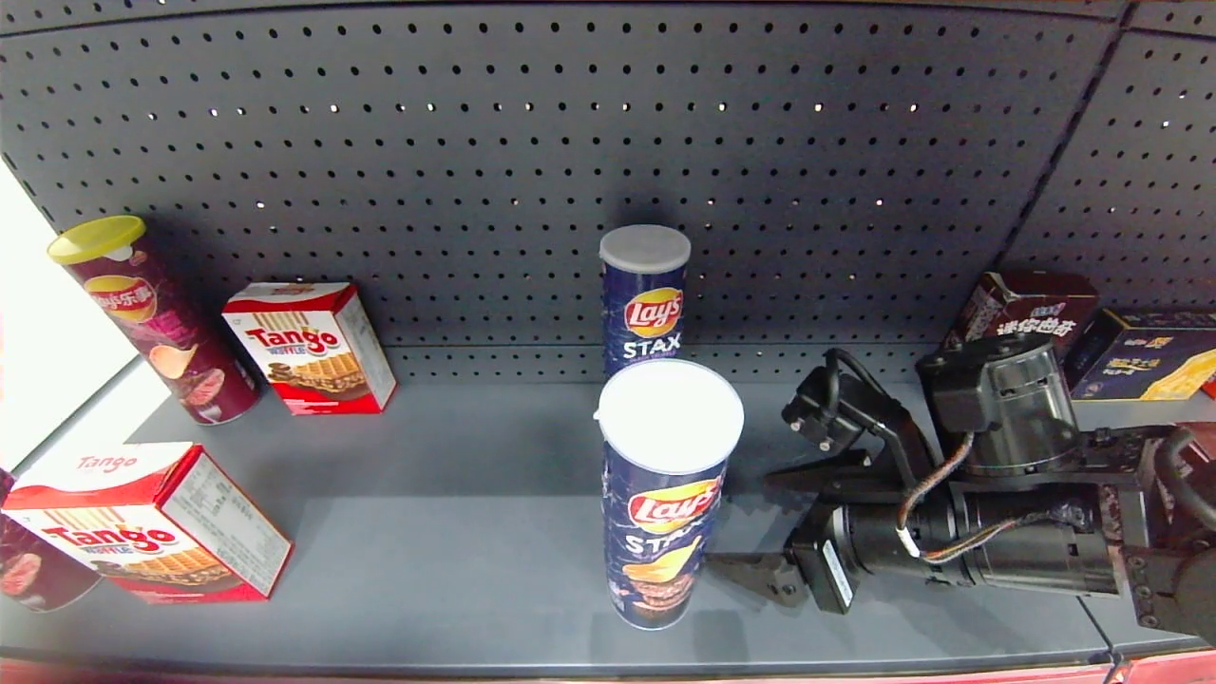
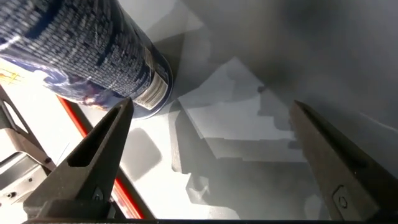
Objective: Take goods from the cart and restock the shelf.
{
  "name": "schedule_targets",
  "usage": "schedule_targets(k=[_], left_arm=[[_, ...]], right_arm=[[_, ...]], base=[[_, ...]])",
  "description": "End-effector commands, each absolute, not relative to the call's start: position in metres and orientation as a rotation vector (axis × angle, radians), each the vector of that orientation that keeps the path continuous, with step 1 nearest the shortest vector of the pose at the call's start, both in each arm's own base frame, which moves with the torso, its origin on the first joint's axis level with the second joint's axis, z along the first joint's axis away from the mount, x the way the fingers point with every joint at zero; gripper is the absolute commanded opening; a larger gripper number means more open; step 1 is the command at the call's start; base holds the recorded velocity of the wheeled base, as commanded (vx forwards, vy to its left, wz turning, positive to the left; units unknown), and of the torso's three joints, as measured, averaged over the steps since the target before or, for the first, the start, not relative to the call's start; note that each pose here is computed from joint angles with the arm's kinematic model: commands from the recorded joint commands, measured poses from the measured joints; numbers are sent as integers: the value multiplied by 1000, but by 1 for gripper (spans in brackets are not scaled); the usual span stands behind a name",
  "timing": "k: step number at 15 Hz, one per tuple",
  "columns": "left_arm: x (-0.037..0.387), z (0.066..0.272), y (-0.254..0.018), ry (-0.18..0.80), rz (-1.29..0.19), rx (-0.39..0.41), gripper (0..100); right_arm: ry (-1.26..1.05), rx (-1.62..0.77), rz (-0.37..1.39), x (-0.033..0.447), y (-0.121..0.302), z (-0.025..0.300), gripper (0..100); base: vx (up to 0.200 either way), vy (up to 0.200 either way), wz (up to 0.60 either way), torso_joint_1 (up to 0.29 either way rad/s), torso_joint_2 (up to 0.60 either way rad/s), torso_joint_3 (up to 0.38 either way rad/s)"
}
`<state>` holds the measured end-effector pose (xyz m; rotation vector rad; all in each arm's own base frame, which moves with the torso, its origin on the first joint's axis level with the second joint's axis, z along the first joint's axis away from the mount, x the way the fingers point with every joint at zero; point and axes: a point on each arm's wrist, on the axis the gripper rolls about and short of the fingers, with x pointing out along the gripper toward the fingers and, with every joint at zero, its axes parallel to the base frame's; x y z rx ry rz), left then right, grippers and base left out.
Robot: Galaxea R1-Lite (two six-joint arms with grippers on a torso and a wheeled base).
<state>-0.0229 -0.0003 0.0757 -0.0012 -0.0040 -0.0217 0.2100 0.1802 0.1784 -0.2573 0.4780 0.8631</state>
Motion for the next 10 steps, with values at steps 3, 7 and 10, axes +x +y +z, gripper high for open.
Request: schedule_targets(k=[3, 7, 10], left_arm=[[-23, 76, 0, -3, -21, -2, 100], [-23, 76, 0, -3, -21, -2, 100], [-23, 76, 0, -3, -23, 2, 100]], right_arm=[[408, -226, 815, 207, 162, 198, 100], [219, -136, 623, 196, 106, 247, 100], [14, -89, 414, 152, 47, 286, 100]], base=[[0, 0, 0, 0, 0, 0], [0, 0, 0, 0, 0, 0], [0, 0, 0, 0, 0, 0]])
